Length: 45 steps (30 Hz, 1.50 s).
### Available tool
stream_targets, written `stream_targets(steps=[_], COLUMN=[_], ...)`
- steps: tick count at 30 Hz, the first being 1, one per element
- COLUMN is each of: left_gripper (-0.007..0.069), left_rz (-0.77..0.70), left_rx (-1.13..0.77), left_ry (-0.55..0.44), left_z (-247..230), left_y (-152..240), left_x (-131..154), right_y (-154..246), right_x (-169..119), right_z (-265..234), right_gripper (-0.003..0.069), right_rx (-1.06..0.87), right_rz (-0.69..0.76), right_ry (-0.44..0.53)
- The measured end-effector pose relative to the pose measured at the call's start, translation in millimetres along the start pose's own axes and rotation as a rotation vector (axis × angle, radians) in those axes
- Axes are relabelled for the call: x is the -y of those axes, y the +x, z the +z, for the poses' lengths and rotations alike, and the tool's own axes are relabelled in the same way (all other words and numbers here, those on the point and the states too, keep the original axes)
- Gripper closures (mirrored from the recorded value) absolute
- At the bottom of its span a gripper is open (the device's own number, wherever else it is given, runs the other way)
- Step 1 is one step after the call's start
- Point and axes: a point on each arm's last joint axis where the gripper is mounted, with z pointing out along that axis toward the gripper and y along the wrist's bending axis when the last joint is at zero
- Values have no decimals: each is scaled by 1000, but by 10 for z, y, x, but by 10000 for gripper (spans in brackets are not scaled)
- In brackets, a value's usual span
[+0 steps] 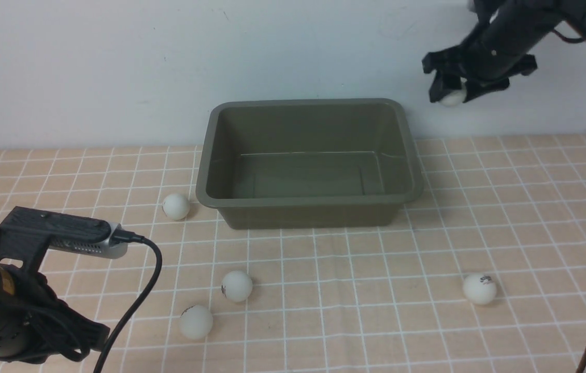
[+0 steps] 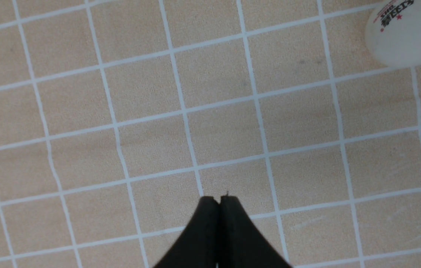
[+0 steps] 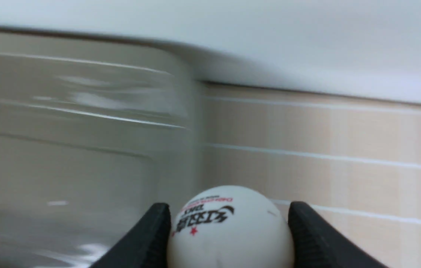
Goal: Put the table tennis balls into the box on the light coffee tablecloth.
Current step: 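Reach for and grasp a ping pong ball on the table, then release the ping pong ball into the bin and lift the gripper away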
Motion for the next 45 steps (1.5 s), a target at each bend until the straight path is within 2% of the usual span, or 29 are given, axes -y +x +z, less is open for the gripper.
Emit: stream_targets(steps=[3,4,5,7,12,28,30,31,33,37,41,45], left_gripper=[694,694,694,694,694,694,694,694,694,694,694,694], left_rz=[-1,-2,-2,-2,-4,-10,-10,-10,-10,-10,-11,-11], left_rx=[0,0,0,0,0,-1,-1,-1,-1,-1,-1,-1], left_ry=[1,2,2,2,4,11,11,11,11,11,12,12], left_z=[0,0,0,0,0,0,0,0,0,0,0,0], left_y=[0,0,0,0,0,1,1,1,1,1,1,1], left_x=[1,2,2,2,4,10,10,10,10,10,10,10], right_y=[45,53,97,186,370,518,520,520,520,521,463,280], right_x=[-378,-402,-553,-764,-1017,-1000,-1000,-1000,-1000,-1003,-1020,-1053], right_z=[29,46,102,229,528,883,889,889,889,889,752,243], right_gripper=[295,295,295,295,295,285,263,221,189,152,142,142], right_rx=[-10,-13,-29,-61,-128,-201,-202,-202,-203,-203,-176,-76], right_rz=[-87,-93,-127,-179,-253,-237,-236,-232,-229,-224,-225,-230], right_ry=[-91,-94,-109,-113,-81,-89,-89,-89,-89,-92,-96,-105])
